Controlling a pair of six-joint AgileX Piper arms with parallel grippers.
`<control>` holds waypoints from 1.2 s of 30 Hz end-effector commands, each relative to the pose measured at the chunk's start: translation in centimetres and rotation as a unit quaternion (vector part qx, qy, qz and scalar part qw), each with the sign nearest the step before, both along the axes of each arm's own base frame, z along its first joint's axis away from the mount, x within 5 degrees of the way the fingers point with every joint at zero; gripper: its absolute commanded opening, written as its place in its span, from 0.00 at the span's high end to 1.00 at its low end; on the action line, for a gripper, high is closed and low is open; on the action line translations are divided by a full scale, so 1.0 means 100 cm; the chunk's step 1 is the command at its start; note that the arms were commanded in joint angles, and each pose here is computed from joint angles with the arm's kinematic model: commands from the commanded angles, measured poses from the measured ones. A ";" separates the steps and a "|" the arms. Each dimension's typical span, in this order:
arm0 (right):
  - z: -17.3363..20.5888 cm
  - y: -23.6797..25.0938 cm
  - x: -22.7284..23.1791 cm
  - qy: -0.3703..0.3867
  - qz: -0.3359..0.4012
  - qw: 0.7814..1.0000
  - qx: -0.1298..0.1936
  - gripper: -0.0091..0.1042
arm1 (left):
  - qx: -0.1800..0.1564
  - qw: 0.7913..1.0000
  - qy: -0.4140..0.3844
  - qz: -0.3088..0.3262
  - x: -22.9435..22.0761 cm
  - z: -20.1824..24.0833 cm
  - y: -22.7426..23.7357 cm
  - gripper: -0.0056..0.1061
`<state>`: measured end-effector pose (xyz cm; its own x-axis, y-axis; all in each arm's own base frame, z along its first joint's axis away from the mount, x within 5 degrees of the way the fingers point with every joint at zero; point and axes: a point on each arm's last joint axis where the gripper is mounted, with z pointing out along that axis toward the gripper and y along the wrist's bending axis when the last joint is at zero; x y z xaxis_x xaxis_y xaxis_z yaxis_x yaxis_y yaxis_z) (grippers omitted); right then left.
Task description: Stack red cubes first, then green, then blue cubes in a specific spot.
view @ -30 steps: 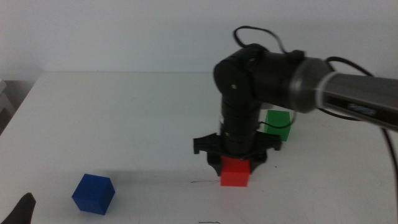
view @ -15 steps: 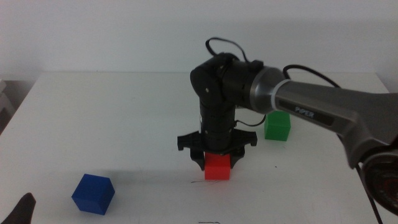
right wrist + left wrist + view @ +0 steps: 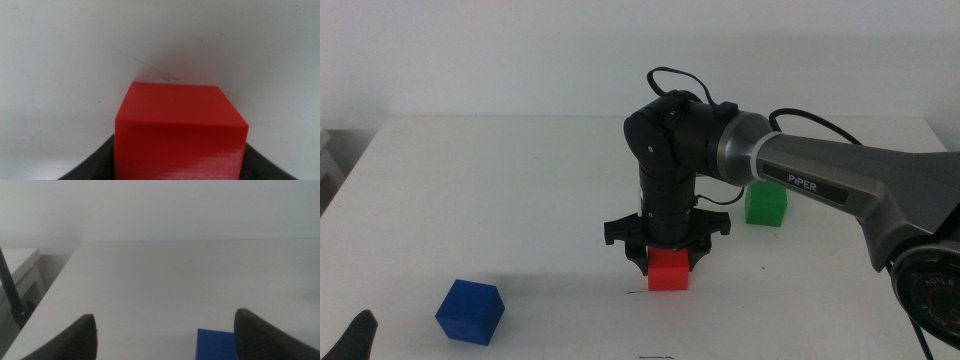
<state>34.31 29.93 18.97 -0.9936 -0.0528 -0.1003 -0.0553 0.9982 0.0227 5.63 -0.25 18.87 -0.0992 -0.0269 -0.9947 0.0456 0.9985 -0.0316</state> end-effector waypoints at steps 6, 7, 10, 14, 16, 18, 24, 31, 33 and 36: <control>0.039 -0.004 0.002 -0.052 0.004 0.998 0.029 0.29 | -0.007 0.999 -0.054 -0.003 -0.002 0.010 0.000 0.11; 0.045 -0.005 0.000 -0.056 0.005 0.998 0.032 0.26 | -0.007 0.999 -0.054 -0.003 -0.002 0.010 0.000 0.11; 0.074 -0.012 -0.008 -0.073 0.006 0.996 0.043 0.18 | -0.007 0.999 -0.054 -0.003 -0.002 0.010 0.000 0.11; 0.118 -0.035 -0.018 -0.112 0.003 0.994 0.021 0.16 | -0.007 0.999 -0.054 -0.003 -0.002 0.010 0.000 0.11; 0.136 -0.049 -0.018 -0.137 -0.006 0.990 0.016 0.16 | -0.007 0.999 -0.054 -0.003 -0.002 0.010 0.000 0.11; 0.150 -0.066 -0.014 -0.157 -0.016 0.987 0.016 0.16 | -0.007 0.999 -0.054 -0.003 -0.002 0.010 0.000 0.11; 0.154 -0.119 0.015 -0.153 -0.030 0.988 0.013 0.16 | -0.007 0.999 -0.054 -0.003 -0.002 0.010 0.000 0.11; 0.141 -0.168 0.050 -0.159 -0.068 0.985 0.013 0.16 | -0.007 0.999 -0.054 -0.003 -0.002 0.010 0.000 0.11; 0.136 -0.169 0.055 -0.161 -0.060 0.985 0.019 0.16 | -0.007 0.999 -0.054 -0.003 -0.002 0.010 0.000 0.11; 0.123 -0.168 0.065 -0.162 -0.056 0.985 0.018 0.16 | -0.007 0.999 -0.054 -0.003 -0.002 0.010 0.000 0.11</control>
